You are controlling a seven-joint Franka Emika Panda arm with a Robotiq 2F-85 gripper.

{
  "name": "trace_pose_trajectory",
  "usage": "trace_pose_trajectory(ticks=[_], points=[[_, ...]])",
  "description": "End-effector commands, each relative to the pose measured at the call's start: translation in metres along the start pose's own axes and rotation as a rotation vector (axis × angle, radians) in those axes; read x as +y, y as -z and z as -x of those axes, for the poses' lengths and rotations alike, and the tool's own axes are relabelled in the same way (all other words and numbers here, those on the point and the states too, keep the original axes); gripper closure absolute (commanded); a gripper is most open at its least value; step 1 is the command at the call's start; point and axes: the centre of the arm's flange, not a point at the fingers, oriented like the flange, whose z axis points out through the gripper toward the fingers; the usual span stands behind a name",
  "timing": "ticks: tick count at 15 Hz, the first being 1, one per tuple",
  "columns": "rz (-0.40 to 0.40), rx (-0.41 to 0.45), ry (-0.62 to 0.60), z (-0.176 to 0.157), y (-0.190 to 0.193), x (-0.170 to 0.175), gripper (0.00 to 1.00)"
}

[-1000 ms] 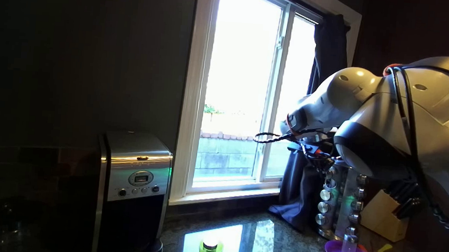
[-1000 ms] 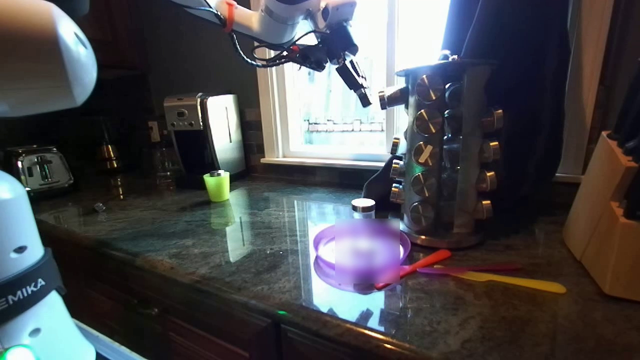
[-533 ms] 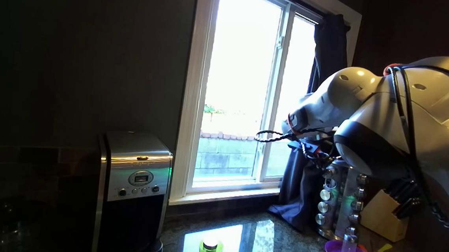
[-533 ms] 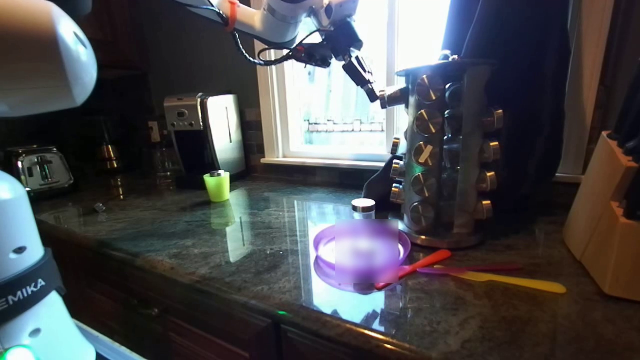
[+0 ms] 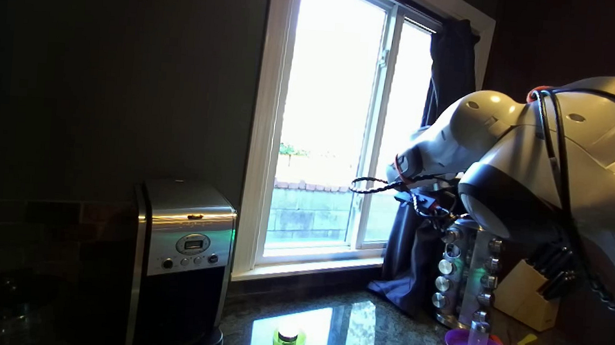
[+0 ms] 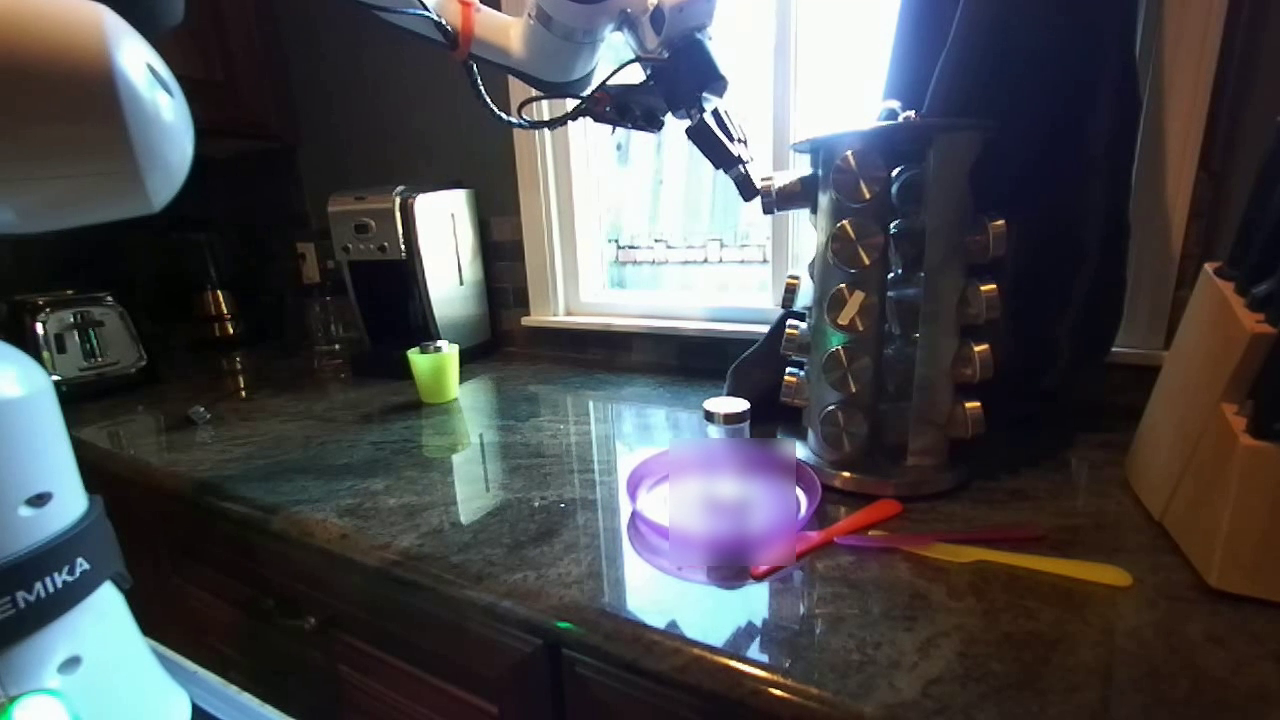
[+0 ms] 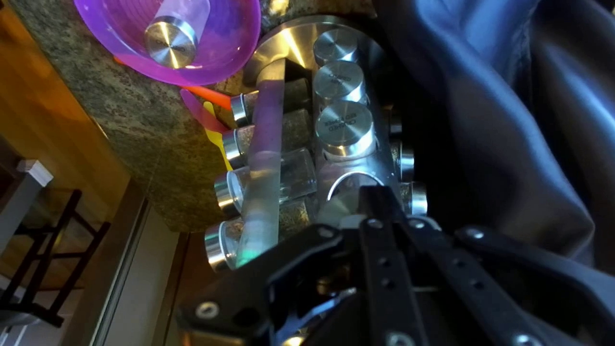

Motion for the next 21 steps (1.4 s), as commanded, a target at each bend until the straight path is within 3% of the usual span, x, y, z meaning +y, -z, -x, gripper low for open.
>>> trace_pose_trajectory(ticks=[1, 21], points=[[-0.014, -0.004, -0.028, -0.012, -0.001, -0.006, 1.00], [0.005, -0.025, -0.089, -0.051, -0.024, -0.037, 1.00]])
